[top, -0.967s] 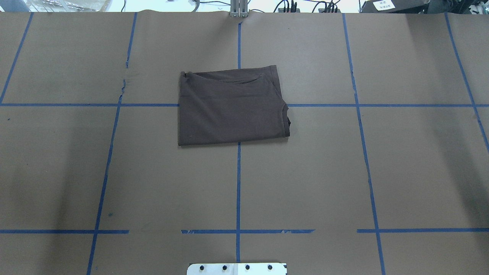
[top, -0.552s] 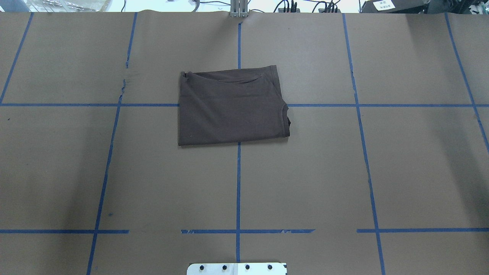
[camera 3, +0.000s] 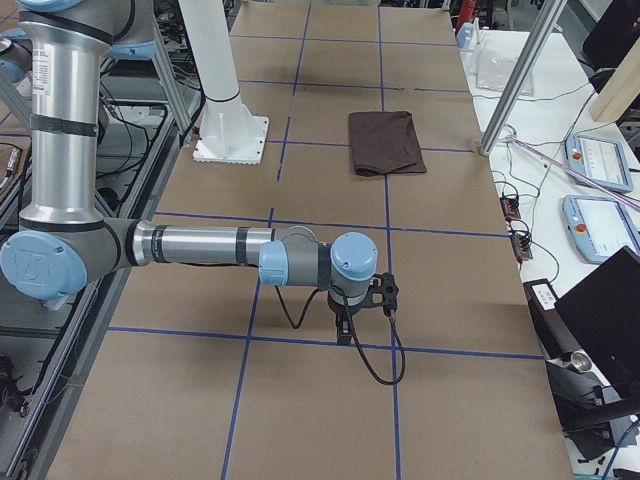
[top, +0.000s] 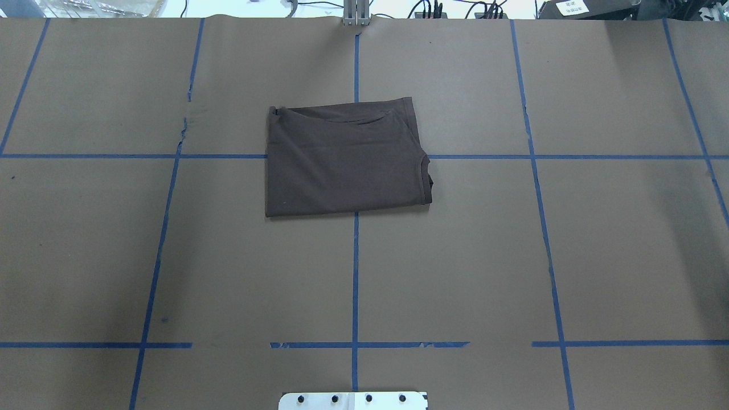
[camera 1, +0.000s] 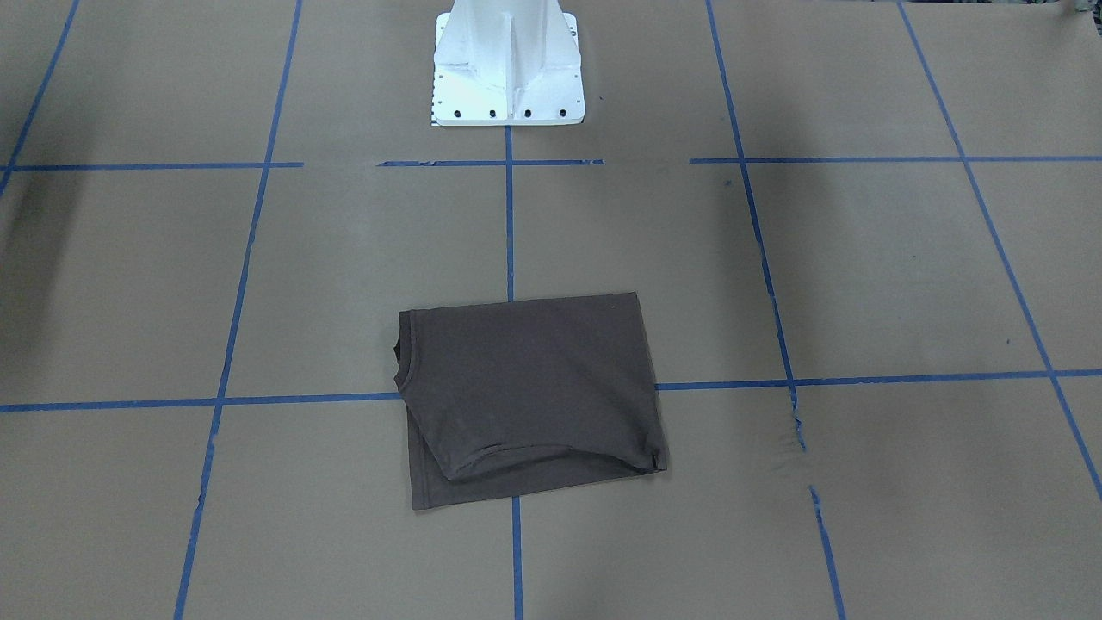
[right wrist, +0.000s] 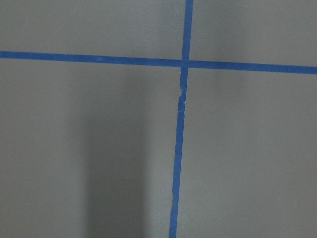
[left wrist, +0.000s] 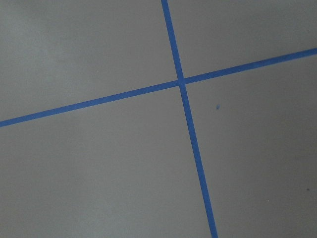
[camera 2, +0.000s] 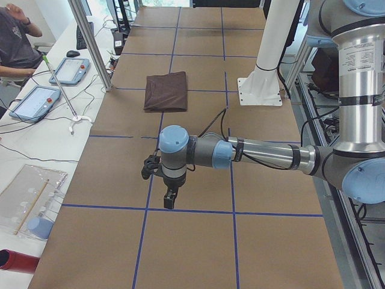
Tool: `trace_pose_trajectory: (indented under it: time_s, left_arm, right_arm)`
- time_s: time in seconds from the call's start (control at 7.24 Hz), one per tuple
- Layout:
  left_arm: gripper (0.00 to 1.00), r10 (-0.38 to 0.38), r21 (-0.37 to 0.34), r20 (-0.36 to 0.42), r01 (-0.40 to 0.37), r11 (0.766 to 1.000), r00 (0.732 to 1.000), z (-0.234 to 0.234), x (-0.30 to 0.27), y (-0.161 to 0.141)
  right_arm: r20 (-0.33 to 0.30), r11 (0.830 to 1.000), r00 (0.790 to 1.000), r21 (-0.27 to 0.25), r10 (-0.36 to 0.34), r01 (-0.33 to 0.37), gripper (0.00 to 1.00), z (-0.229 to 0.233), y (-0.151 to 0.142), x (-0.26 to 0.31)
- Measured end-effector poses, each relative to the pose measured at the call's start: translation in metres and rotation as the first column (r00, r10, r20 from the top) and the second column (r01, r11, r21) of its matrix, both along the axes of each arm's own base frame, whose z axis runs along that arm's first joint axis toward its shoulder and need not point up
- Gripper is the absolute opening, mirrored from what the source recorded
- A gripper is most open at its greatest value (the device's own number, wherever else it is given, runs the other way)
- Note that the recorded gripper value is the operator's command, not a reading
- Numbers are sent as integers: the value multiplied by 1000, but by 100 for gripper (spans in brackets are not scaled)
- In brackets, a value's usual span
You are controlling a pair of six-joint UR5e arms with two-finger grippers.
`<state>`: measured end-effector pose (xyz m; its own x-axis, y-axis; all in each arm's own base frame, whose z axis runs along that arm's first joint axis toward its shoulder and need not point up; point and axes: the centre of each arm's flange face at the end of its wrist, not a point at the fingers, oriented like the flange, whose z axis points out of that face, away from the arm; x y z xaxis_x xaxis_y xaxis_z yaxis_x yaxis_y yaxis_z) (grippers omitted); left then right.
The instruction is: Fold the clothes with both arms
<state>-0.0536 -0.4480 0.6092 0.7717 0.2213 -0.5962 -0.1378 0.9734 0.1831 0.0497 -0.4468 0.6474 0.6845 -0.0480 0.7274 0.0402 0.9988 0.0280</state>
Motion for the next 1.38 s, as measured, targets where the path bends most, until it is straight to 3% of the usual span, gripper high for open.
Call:
trace_pose_trajectory:
  time_s: [0.55,1.38]
  left_arm:
    - [100,6,-2,-18,-6,1000,1000,0,1,1]
    - [100,-11,-6,-20,11,1000,1000,-3,1,-1]
  right_arm:
    - [45,998,997,-18,67,-66,100,5,13,28]
    - [49,997,996,-17,72,-71,100,5,15,30]
